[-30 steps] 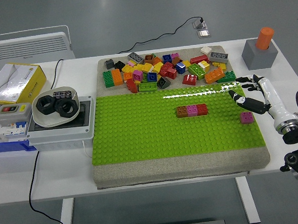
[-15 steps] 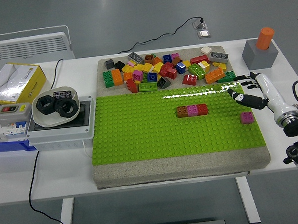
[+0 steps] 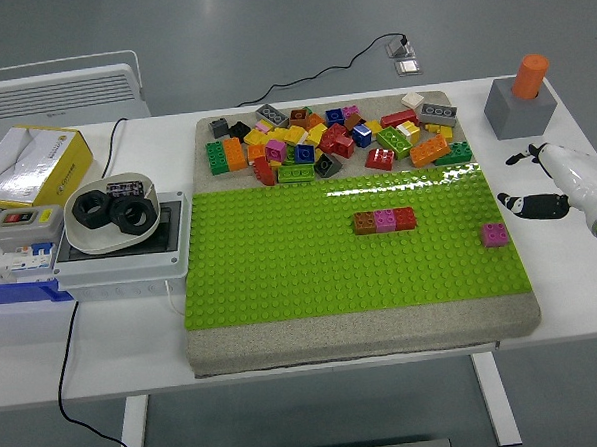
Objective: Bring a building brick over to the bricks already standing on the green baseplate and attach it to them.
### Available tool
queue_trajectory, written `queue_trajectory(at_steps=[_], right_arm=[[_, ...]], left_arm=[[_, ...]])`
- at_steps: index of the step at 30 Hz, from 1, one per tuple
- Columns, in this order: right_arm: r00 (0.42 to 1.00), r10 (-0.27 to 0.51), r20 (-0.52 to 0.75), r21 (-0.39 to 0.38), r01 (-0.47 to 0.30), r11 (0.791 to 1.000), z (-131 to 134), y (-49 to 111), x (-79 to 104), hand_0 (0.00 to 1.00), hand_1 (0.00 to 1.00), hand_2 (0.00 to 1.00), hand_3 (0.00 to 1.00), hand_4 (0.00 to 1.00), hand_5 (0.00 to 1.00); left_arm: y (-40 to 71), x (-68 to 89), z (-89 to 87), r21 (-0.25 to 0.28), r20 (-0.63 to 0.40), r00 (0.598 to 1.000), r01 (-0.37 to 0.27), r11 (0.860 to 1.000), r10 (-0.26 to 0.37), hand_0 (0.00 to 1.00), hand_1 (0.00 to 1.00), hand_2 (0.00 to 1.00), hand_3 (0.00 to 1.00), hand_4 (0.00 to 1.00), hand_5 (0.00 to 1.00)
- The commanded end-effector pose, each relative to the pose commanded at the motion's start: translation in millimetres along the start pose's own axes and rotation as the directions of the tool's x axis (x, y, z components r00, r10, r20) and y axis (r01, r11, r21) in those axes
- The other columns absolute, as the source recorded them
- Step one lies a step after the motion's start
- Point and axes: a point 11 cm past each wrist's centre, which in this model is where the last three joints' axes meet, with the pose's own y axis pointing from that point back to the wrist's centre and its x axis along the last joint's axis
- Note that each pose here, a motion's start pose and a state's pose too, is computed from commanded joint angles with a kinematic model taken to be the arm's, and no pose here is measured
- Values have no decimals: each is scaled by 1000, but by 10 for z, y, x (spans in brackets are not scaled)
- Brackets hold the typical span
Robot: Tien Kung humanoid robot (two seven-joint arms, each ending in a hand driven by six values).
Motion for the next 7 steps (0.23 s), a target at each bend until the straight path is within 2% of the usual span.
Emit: queue_trajectory(at_steps=[7], right_arm=[[996, -76, -52, -15, 75, 997, -18, 43, -21, 878, 847, 877, 770, 802, 234]], left_arm=[[4, -8, 10, -3, 8, 1000, -6, 1000, 6, 620, 667, 807, 998, 998, 998]])
